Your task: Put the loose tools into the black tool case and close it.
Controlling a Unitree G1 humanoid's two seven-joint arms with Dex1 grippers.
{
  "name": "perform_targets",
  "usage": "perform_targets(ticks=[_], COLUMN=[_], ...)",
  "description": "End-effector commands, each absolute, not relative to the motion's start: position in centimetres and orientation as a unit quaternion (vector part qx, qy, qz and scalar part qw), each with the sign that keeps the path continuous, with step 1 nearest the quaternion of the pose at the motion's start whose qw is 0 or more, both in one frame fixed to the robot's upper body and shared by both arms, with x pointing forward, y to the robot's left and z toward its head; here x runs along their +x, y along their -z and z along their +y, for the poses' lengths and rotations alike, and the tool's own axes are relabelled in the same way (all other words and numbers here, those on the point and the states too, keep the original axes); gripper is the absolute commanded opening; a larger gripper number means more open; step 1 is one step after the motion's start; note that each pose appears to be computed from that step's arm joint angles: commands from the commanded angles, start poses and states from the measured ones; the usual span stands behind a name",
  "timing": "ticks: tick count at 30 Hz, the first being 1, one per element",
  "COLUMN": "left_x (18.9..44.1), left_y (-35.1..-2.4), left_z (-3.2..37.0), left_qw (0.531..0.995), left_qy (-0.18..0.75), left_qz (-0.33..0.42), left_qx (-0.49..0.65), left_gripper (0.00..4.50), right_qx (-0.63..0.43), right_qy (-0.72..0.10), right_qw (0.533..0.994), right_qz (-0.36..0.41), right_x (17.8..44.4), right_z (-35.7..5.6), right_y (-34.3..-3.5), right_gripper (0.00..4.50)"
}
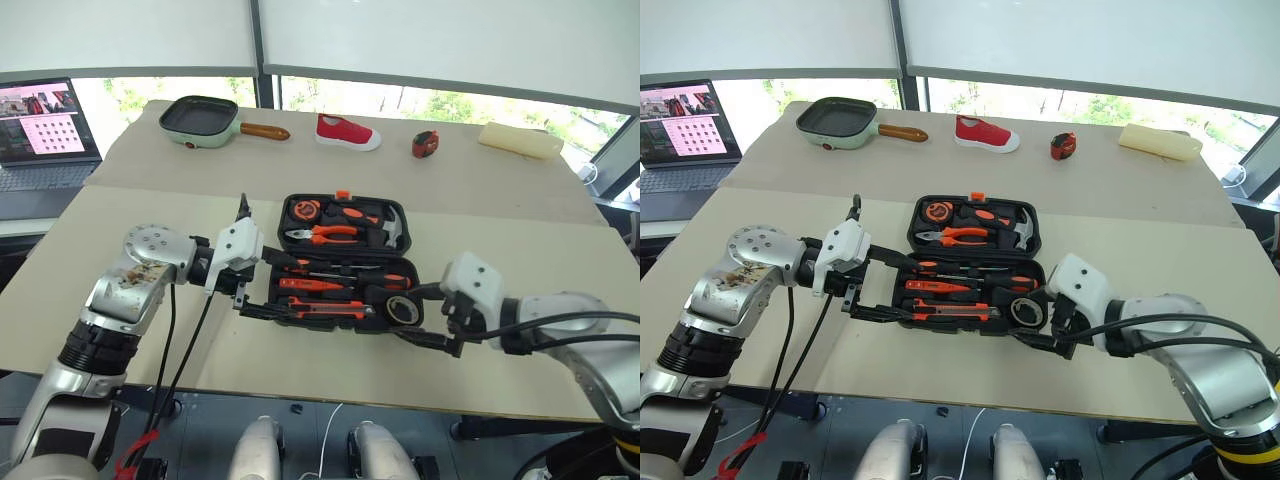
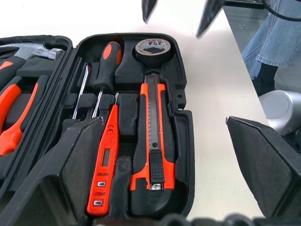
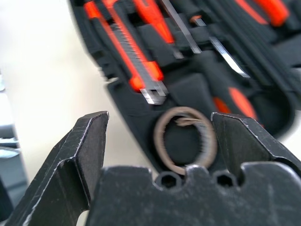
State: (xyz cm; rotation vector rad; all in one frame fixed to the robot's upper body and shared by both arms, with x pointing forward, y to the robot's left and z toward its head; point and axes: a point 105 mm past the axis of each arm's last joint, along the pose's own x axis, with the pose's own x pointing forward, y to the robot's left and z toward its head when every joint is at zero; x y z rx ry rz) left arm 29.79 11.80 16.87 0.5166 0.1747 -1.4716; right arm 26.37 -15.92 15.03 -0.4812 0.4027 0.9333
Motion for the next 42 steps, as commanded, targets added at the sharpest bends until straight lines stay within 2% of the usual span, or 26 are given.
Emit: perform_targets(ticks=[1, 4, 8, 10, 12, 15, 18, 21, 22, 23, 25, 32, 36, 39, 42], left_x=[31.9, 32.7, 31.9, 32.0, 32.6, 34.1, 35.4, 35.8, 35.9, 36.0, 36.1, 35.4, 34.0, 31.9, 30.7], left_y=[-17.0, -16.5, -18.0, -17.7, -17.0, -16.3, -14.9, -13.7, -13.4, -13.2, -12.8, -11.5, -11.7, -10.4, -9.3], left_z=[14.1, 15.5, 14.8, 15.3, 16.4, 18.1, 19.5, 19.2, 18.9, 18.4, 17.7, 14.4, 13.6, 13.9, 14.7], left_qw=[0.752, 0.767, 0.765, 0.769, 0.784, 0.816, 0.84, 0.843, 0.844, 0.843, 0.841, 0.828, 0.813, 0.786, 0.775], left_qy=[0.602, 0.578, 0.595, 0.583, 0.559, 0.512, 0.468, 0.459, 0.461, 0.464, 0.469, 0.501, 0.535, 0.565, 0.569], left_qz=[0.08, 0.089, 0.07, 0.081, 0.099, 0.114, 0.131, 0.138, 0.138, 0.138, 0.137, 0.139, 0.132, 0.154, 0.173], left_qx=[0.255, 0.265, 0.235, 0.248, 0.252, 0.244, 0.241, 0.242, 0.238, 0.235, 0.233, 0.211, 0.189, 0.2, 0.213], left_gripper=[4.5, 4.5, 4.5, 4.5, 4.5, 3.72, 2.61, 1.44, 1.14, 0.64, 0.09, 0.09, 0.09, 0.09, 0.09], right_qx=[-0.231, -0.222, -0.203, -0.203, -0.199, -0.203, -0.211, -0.231, -0.237, -0.238, -0.238, -0.247, -0.234, -0.237, -0.235], right_qy=[-0.378, -0.361, -0.403, -0.392, -0.366, -0.322, -0.289, -0.286, -0.292, -0.3, -0.313, -0.358, -0.416, -0.461, -0.471], right_qw=[0.88, 0.89, 0.878, 0.884, 0.896, 0.913, 0.921, 0.915, 0.911, 0.908, 0.902, 0.886, 0.866, 0.839, 0.833], right_qz=[0.172, 0.17, 0.159, 0.155, 0.152, 0.15, 0.156, 0.167, 0.17, 0.173, 0.177, 0.164, 0.15, 0.165, 0.172], right_x=[28.9, 29.7, 29.1, 29.6, 30.5, 31.7, 32.8, 33.5, 33.6, 33.7, 33.9, 35.0, 33.4, 31.2, 29.9], right_z=[-19.0, -20.0, -17.9, -17.8, -18.8, -20.9, -23.0, -23.6, -23.5, -23.1, -22.4, -18.6, -16.8, -16.2, -16.1], right_y=[-16.3, -16.3, -16.0, -15.6, -15.7, -15.9, -15.7, -14.6, -14.2, -13.7, -13.1, -12.6, -13.3, -12.6, -12.3], right_gripper=[4.07, 4.07, 4.07, 3.67, 3.04, 2.01, 0.99, 0.02, 0.0, 0.0, 0.0, 0.0, 0.0, 0.0, 0.0])
